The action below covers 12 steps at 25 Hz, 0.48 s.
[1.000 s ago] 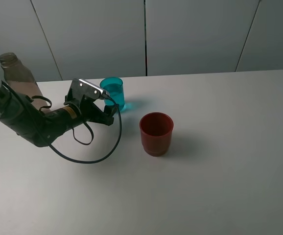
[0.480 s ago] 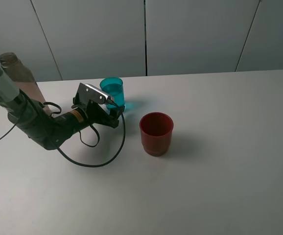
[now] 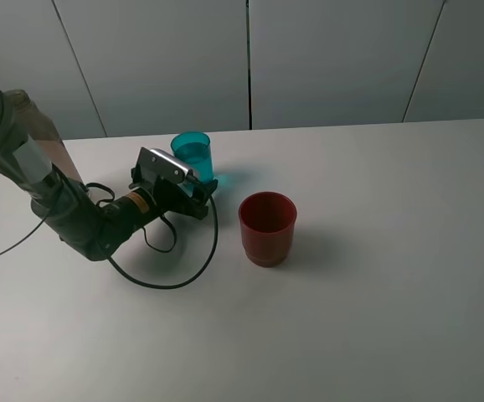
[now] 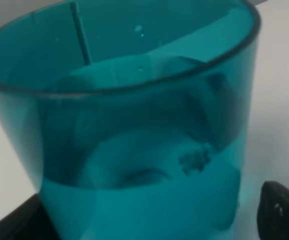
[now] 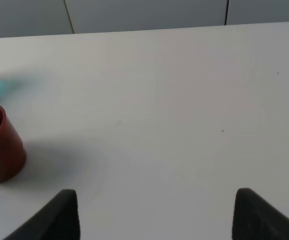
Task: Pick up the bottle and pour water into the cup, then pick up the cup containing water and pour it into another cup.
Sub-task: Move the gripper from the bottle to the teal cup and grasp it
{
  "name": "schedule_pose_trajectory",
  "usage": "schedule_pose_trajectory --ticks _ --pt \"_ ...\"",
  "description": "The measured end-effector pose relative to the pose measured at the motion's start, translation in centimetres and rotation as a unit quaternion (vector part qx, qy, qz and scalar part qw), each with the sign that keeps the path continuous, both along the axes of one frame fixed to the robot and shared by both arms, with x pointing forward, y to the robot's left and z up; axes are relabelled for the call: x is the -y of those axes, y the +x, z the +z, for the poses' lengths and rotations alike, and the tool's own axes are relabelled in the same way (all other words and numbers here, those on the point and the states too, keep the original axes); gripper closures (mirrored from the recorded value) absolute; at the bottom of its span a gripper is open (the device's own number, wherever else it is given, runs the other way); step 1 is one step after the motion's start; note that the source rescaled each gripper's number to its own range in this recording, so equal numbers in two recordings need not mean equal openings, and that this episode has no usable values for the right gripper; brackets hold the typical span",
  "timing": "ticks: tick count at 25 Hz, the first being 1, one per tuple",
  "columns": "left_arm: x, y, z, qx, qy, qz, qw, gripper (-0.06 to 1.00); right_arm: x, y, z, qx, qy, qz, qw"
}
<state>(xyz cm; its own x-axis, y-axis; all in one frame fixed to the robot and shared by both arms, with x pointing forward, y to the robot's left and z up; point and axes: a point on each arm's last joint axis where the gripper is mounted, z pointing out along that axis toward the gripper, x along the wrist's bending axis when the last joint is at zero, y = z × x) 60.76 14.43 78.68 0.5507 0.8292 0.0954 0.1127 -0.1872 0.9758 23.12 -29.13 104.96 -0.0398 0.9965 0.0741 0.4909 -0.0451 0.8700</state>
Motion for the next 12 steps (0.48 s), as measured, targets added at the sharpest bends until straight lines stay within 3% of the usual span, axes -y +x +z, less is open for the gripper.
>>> schedule_pose_trajectory --ticks 12 --pt "1.0 2.3 0.9 0.042 -0.005 -0.007 0.999 -0.05 0.0 0.0 0.0 0.0 -0.003 0.002 1.0"
